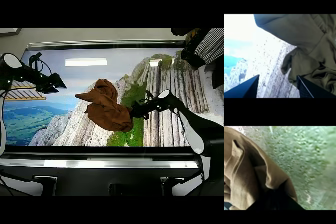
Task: Fold the clothes and pants, and hang the long-sleeved shirts on hangers.
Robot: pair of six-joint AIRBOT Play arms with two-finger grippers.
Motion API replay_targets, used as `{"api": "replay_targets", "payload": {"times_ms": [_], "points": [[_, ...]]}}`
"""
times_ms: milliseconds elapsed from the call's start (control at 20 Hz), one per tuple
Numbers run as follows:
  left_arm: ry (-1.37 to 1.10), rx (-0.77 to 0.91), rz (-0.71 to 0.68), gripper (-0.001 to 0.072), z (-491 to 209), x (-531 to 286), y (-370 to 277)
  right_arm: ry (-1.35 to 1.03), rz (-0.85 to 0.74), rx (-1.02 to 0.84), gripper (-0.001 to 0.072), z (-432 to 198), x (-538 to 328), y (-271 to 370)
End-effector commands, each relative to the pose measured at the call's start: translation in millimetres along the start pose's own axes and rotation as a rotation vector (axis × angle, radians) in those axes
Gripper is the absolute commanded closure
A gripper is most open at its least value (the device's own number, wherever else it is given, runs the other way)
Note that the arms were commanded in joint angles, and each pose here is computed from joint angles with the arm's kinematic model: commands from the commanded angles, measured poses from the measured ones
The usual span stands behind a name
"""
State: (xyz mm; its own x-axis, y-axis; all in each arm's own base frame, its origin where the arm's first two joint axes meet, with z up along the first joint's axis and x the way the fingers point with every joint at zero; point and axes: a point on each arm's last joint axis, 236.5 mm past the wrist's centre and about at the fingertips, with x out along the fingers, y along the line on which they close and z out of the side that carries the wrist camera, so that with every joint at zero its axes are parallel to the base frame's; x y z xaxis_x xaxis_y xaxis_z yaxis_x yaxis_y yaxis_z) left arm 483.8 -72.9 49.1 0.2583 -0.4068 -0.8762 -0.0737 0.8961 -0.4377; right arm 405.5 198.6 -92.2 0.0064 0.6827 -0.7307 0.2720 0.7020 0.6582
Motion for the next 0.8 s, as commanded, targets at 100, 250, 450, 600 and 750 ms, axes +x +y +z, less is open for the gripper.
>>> {"api": "replay_targets", "payload": {"times_ms": [100, 250, 450, 600, 750], "points": [[0.011, -0.062, -0.105, 0.0169, 0.2, 54.6, 12.8, -0.071, -0.057, -0.079, 0.0684, -2.8, -34.5, 14.8], [0.005, -0.137, -0.197, 0.0183, 9.4, 92.9, 5.5, -0.103, -0.132, -0.121, 0.0684, -12.3, -63.2, 16.6], [0.016, -0.18, -0.237, 0.0183, 10.8, 129.6, 3.1, -0.127, -0.17, -0.145, 0.0684, -23.7, -86.7, 22.9], [-0.009, -0.186, -0.228, 0.0185, 15.8, 141.3, 4.6, -0.128, -0.165, -0.156, 0.0684, -29.4, -93.7, 28.6], [-0.048, -0.188, -0.223, 0.0192, 24.1, 144.2, 2.7, -0.133, -0.161, -0.162, 0.0684, -31.3, -96.8, 31.7]]}}
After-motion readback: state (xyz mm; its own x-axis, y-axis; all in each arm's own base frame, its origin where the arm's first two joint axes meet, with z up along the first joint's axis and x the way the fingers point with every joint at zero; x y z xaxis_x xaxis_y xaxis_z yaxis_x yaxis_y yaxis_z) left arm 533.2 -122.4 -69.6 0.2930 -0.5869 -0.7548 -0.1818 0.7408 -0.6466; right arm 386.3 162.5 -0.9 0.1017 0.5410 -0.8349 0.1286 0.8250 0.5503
